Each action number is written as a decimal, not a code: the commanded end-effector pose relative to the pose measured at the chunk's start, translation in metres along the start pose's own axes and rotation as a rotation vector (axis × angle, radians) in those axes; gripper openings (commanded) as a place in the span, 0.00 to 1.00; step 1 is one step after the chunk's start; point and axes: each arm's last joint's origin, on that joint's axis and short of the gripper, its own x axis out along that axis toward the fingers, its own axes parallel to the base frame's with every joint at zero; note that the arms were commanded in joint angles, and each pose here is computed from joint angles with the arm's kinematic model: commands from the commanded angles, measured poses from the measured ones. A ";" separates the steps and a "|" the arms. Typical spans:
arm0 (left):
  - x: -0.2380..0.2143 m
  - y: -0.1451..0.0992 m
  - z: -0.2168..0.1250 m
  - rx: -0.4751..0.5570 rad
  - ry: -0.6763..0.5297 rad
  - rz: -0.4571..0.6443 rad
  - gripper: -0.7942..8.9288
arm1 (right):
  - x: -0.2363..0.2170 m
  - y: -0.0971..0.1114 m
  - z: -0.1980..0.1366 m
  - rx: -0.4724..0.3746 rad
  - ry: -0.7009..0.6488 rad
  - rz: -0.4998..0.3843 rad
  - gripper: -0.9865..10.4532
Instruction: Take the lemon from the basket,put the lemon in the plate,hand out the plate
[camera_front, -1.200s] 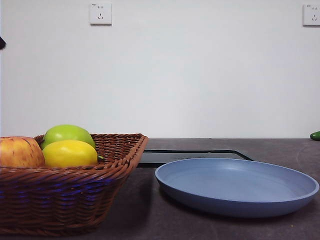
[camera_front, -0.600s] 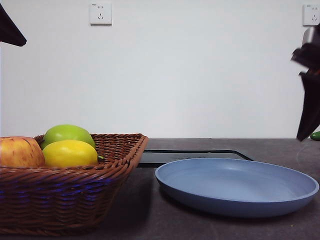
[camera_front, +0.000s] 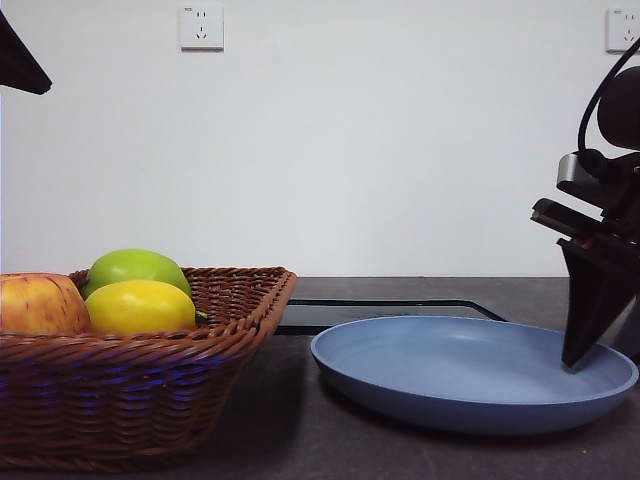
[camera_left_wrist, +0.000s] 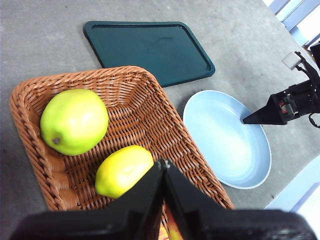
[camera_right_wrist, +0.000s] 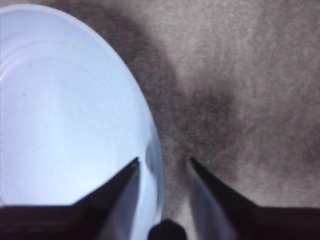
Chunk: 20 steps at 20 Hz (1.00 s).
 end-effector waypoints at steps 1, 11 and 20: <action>-0.001 -0.002 0.003 0.021 -0.003 -0.007 0.09 | 0.002 0.001 0.005 0.001 -0.007 0.009 0.14; 0.000 -0.003 0.003 0.024 0.000 -0.029 0.39 | -0.024 0.003 0.002 0.022 -0.050 0.009 0.09; 0.002 -0.020 0.035 0.201 0.130 0.151 0.48 | -0.071 0.016 -0.011 -0.015 -0.179 0.021 0.09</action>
